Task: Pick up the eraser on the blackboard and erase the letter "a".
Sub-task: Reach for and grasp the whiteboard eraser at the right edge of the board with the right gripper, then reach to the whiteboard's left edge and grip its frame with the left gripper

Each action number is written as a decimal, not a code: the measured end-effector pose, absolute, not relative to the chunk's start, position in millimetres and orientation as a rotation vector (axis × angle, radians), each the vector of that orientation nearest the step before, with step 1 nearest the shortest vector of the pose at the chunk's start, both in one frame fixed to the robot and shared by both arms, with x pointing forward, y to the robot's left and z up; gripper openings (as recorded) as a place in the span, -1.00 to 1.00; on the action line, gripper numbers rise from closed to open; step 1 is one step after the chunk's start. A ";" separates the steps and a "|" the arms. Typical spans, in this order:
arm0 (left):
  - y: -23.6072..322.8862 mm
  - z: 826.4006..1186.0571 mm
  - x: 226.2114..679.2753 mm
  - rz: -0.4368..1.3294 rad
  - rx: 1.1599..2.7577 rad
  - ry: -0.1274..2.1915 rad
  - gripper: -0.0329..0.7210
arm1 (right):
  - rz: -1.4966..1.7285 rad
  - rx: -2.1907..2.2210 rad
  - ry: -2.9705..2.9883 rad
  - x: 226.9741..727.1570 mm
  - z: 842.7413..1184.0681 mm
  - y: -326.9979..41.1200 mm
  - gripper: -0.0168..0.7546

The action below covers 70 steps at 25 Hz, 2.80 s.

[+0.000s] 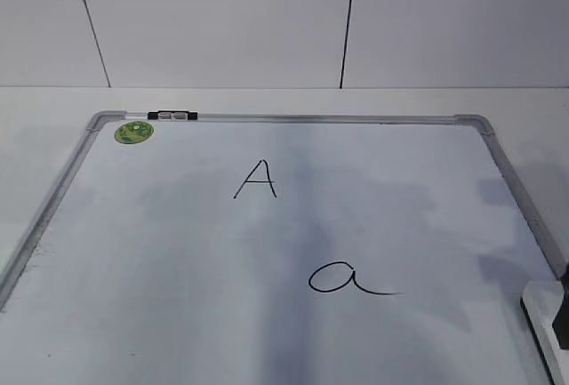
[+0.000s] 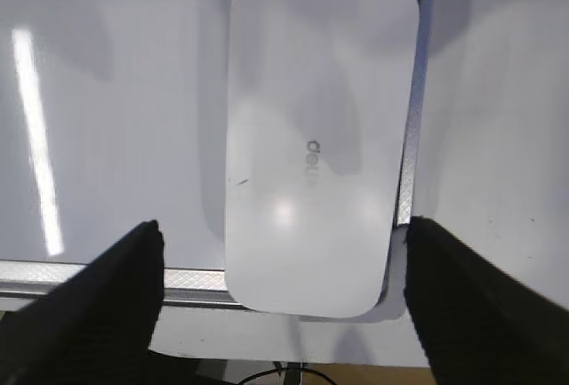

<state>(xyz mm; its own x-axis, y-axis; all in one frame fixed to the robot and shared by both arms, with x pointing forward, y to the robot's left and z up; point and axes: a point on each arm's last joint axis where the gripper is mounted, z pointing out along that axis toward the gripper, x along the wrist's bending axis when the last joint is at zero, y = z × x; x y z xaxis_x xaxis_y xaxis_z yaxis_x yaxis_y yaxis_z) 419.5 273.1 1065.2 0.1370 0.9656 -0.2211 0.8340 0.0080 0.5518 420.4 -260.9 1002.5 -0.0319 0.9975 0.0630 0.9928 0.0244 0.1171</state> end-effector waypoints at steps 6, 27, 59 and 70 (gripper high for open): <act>273.0 1059.7 425.7 0.281 1.859 1.743 0.16 | 0.141 2.202 2.220 430.0 988.7 -259.3 0.78; 273.2 1060.6 427.1 0.297 1.846 1.738 0.16 | 0.064 2.204 2.191 445.1 968.7 -260.8 0.77; 273.4 1061.7 428.8 0.317 1.828 1.731 0.16 | -0.004 2.247 2.199 451.4 955.2 -259.2 0.75; 273.4 1061.7 428.8 0.317 1.828 1.731 0.16 | -0.036 2.256 2.208 452.7 950.2 -259.0 0.72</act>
<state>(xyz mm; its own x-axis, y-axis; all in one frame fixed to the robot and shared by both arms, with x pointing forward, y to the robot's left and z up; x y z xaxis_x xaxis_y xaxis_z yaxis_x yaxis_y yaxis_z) 428.8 273.4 1061.7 0.1233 0.9669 -0.2234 0.8249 0.0253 0.5647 452.7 -259.0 950.2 0.0215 0.9998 -0.0056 0.9994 -0.0216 -0.0270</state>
